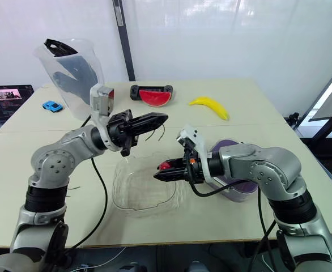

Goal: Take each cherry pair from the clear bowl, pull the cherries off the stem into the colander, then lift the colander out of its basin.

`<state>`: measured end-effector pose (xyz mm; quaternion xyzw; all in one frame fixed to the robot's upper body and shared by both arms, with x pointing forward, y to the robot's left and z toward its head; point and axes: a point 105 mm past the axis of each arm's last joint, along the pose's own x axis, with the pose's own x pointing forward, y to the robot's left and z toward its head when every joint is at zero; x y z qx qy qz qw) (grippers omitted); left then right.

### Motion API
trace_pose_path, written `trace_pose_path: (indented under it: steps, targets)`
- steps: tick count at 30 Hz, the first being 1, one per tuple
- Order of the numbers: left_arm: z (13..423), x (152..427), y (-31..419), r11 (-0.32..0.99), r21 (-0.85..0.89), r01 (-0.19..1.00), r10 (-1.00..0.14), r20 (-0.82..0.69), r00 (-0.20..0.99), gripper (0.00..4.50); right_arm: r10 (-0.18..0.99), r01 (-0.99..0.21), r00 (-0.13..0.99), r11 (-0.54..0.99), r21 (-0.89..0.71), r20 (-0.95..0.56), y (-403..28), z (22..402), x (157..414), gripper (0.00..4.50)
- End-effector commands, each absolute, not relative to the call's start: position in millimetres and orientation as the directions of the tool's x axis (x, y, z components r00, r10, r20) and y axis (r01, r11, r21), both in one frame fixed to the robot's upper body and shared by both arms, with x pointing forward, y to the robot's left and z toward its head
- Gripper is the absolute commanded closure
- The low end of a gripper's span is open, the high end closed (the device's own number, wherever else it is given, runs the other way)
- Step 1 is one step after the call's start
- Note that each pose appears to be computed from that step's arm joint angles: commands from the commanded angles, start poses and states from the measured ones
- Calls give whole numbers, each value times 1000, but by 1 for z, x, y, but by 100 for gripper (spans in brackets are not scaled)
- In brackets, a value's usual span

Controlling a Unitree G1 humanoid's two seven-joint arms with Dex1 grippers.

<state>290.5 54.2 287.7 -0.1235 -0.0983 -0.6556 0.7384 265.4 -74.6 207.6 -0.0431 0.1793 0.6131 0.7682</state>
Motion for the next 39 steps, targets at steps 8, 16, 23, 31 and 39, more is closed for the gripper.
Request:
trace_pose_path:
  steps: [8,16,23,31,39]
  targets:
    - [285,304,99,234,54,971,-955,199,219,450,650,-839,533,488,-240,-542,-197,234,291,355]
    - [269,301,120,259,68,963,-962,106,251,450,454,-843,513,428,-327,-728,-244,198,297,355]
    - [268,298,122,270,68,961,-959,104,262,450,444,-841,514,428,-330,-734,-244,199,304,19]
    - [266,297,131,298,61,953,-952,96,291,450,728,-890,456,391,-237,-512,-205,275,285,5]
    - [247,300,178,514,-48,857,-853,76,516,450,963,-983,131,95,-156,-236,-118,326,258,5]
